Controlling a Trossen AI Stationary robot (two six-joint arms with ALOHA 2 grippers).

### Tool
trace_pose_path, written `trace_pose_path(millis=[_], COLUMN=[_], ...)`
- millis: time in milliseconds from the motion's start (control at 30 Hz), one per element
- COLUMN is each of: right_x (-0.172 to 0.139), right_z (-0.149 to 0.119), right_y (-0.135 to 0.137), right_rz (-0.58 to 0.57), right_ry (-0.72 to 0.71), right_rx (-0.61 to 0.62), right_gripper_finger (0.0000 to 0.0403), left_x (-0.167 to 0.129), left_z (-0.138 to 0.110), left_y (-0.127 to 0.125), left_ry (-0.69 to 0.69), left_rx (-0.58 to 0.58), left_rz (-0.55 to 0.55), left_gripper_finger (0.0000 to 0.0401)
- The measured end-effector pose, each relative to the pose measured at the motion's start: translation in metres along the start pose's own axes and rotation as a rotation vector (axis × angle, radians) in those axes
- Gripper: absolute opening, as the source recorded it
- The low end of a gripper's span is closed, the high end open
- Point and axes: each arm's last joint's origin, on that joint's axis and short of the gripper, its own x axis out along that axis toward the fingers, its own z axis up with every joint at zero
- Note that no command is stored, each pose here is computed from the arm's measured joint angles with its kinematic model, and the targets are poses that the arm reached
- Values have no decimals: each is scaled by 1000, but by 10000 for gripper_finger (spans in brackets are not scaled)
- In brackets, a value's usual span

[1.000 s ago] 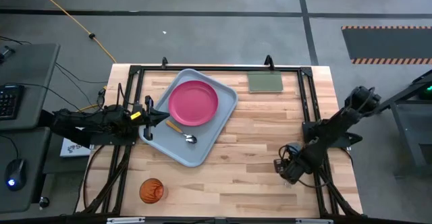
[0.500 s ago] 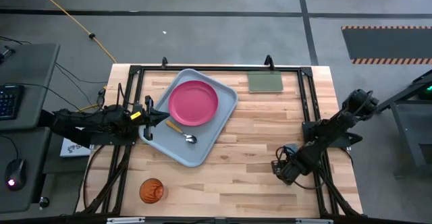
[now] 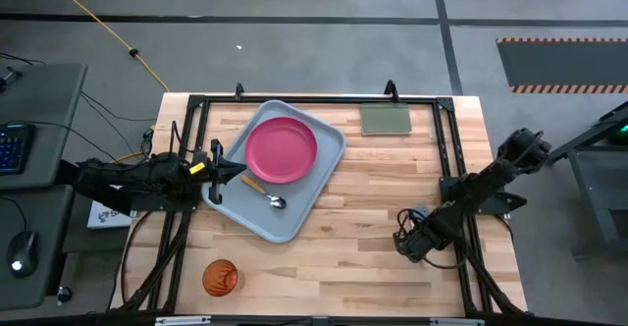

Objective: Pick and place plate/cup/fork/spoon on tray
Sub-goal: Put the orange fork on the grey tray to the bottom of the yellow spoon

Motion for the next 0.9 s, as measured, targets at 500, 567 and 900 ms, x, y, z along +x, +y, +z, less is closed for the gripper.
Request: trace_pose_path(millis=[500,567,900], right_x=[-54,-59,-61], right_z=[27,37,93], right_y=[53,64,121], right_rz=[360,421,714], right_ry=[-229,-270,-429], right_rx=[-274,-326,-622], right_gripper_finger=[3,3,1], left_x=[0,0,0], left_z=[0,0,0], left_y=[0,0,0], left_ry=[0,0,-1], left_rx=[-1,0,-1], left_rz=[0,0,1], left_gripper_finger=[3,3,3])
